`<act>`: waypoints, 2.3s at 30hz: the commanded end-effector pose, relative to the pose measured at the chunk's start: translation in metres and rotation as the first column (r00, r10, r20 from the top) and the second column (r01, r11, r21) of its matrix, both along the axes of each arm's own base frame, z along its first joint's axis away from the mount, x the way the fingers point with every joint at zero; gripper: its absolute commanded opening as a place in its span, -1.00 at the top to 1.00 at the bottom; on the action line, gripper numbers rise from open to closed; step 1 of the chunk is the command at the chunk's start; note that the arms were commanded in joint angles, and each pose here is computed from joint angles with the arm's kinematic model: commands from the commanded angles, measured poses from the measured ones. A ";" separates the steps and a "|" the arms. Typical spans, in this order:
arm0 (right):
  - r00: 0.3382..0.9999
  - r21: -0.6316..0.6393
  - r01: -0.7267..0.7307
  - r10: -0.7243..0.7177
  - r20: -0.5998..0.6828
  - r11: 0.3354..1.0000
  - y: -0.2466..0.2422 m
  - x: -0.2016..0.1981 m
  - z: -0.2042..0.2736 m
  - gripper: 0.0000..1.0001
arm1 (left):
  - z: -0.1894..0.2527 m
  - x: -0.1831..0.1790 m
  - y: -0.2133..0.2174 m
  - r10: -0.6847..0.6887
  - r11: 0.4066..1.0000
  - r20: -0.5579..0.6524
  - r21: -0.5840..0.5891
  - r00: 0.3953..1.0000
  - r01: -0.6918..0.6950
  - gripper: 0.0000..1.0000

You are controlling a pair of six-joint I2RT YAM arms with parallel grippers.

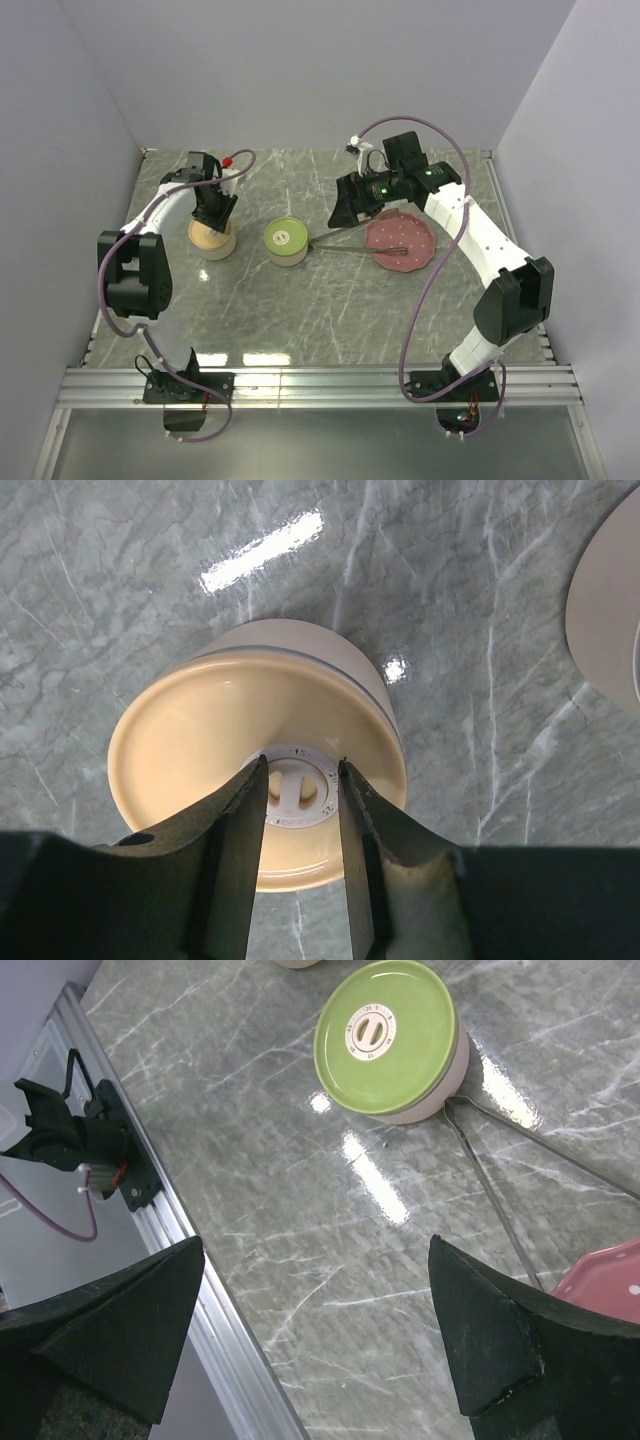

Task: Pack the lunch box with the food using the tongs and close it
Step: Put the lid back on the lunch box

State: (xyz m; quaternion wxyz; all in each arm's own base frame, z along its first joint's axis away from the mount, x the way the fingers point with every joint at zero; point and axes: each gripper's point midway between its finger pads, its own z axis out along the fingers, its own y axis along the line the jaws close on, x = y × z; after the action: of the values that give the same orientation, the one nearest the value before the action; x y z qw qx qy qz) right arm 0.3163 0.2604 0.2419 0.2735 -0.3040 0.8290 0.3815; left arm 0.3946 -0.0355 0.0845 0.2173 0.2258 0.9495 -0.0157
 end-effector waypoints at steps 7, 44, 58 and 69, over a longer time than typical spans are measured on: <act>0.999 0.018 -0.002 0.001 0.050 1.000 -0.004 -0.002 0.017 -0.99 | -0.018 -0.023 -0.003 0.003 1.000 -0.150 -0.027 0.989 -0.007 0.19; 0.999 0.008 -0.005 0.004 0.049 1.000 -0.005 -0.004 0.015 -0.99 | -0.066 -0.044 0.015 0.085 0.996 -0.213 0.001 0.973 -0.086 0.28; 0.998 0.011 -0.008 0.007 0.066 1.000 -0.006 -0.005 0.020 -1.00 | 0.011 -0.006 0.008 -0.004 0.994 -0.070 -0.108 0.998 -0.004 0.08; 0.997 0.012 -0.018 0.017 0.069 1.000 -0.007 -0.007 0.019 -0.99 | 0.055 0.000 0.086 -0.334 0.942 -0.077 -0.041 0.939 0.332 0.02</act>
State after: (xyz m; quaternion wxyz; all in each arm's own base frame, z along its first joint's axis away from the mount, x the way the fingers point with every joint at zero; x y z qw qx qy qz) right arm 0.3134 0.2577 0.2412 0.2736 -0.3129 0.8280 0.3764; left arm 0.4219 0.0402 0.1541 0.2363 0.2819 0.9289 -0.0431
